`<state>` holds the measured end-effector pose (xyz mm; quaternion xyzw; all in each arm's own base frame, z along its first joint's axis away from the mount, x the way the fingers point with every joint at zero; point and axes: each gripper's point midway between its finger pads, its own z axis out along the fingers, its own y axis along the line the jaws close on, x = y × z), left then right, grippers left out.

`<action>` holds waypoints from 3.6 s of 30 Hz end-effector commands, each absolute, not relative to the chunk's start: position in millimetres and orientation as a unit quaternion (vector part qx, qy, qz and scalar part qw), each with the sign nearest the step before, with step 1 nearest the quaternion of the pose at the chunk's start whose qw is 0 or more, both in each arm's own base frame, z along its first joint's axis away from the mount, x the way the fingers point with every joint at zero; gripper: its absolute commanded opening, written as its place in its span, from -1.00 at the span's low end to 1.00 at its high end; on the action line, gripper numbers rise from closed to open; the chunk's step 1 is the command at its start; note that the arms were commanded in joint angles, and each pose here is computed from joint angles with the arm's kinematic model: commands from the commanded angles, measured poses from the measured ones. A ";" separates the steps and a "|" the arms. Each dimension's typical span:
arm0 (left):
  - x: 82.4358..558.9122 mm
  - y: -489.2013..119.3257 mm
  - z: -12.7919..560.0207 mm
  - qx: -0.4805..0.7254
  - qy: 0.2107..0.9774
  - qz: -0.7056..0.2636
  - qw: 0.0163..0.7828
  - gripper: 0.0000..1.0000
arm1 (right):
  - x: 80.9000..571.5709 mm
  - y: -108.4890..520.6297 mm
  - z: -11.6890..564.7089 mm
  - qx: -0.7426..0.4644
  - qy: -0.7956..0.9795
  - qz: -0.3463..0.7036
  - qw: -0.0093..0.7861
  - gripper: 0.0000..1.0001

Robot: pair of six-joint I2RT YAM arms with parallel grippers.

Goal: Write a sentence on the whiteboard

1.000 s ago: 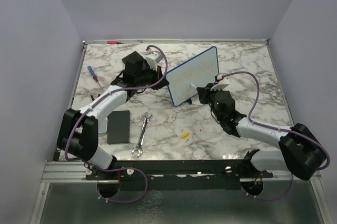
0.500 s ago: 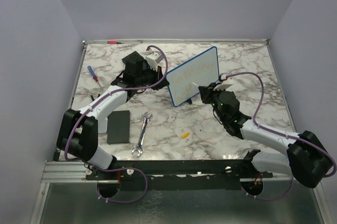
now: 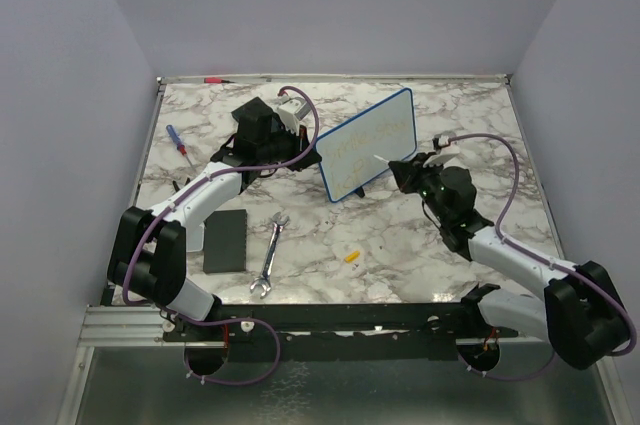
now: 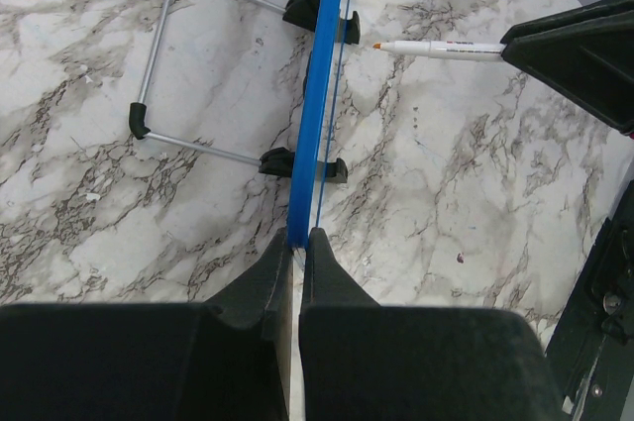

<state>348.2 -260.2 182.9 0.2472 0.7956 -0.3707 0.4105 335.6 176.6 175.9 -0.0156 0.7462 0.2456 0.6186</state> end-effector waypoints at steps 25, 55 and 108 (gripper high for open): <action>339.4 -260.2 176.7 0.254 0.804 -0.365 0.394 -1.00 | 349.7 180.3 129.8 -0.050 0.792 0.236 0.561 -0.98; 339.3 -261.2 175.5 0.255 0.805 -0.367 0.391 -1.00 | 355.3 175.3 158.9 -0.037 0.763 0.235 0.601 -0.98; 339.6 -260.7 174.1 0.253 0.806 -0.366 0.390 -1.00 | 352.6 158.4 151.0 0.002 0.780 0.200 0.594 -0.98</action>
